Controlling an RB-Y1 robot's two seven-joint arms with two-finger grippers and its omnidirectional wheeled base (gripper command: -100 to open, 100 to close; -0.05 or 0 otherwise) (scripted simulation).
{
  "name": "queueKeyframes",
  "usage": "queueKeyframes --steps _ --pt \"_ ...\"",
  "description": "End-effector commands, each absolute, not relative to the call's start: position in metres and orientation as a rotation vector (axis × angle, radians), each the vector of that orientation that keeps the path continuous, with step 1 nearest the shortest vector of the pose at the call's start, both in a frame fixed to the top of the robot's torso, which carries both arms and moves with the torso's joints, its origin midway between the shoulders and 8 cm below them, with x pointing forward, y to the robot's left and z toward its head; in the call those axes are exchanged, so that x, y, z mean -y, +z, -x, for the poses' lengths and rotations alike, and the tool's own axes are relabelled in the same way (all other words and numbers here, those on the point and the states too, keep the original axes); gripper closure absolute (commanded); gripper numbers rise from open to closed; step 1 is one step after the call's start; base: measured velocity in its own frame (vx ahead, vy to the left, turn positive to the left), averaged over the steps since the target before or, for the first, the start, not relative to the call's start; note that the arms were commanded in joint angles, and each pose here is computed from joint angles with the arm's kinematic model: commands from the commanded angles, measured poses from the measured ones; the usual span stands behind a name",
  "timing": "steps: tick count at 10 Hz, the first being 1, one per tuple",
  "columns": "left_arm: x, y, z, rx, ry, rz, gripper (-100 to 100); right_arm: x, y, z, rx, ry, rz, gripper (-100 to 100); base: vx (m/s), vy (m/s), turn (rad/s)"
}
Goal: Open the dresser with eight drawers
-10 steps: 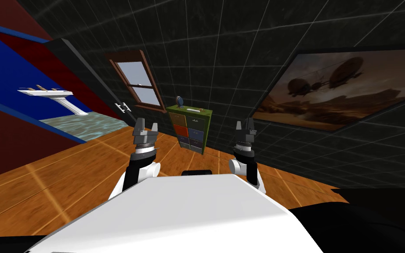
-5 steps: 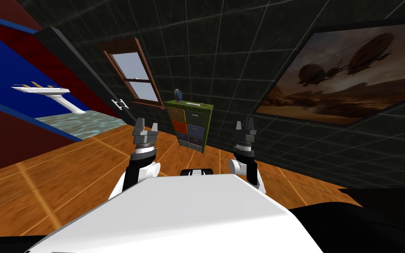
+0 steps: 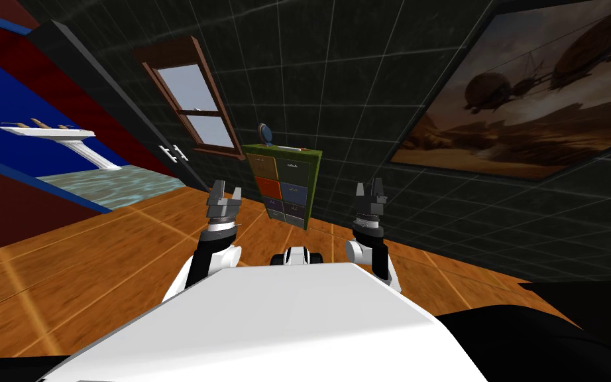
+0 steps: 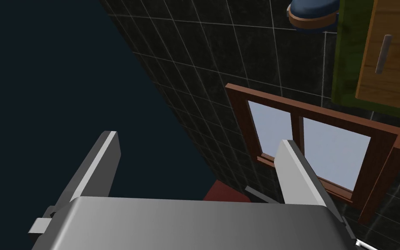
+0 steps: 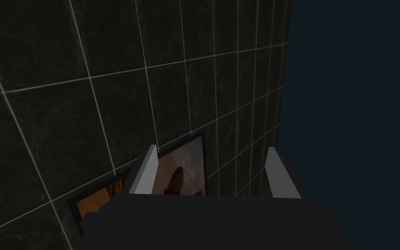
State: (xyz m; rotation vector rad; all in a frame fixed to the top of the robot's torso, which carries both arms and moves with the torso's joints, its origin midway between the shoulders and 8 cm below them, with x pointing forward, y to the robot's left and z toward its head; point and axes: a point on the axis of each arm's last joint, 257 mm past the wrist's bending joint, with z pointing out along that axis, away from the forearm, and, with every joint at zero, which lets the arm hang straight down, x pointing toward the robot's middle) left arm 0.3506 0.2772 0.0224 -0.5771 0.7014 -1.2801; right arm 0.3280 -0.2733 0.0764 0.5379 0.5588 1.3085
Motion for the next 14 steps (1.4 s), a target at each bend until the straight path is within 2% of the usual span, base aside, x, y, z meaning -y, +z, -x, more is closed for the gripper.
queueKeyframes --steps 1,14 --pt "-0.274 0.005 -0.362 -0.749 -1.272 0.579 -100 0.273 0.076 -0.328 -0.559 1.309 -0.538 0 0.055 -0.019 -0.040" --pt "-0.266 -0.101 -0.408 -0.926 -1.222 0.686 -100 0.273 0.076 -0.328 -0.559 1.309 -0.538 0 0.059 -0.029 -0.043"
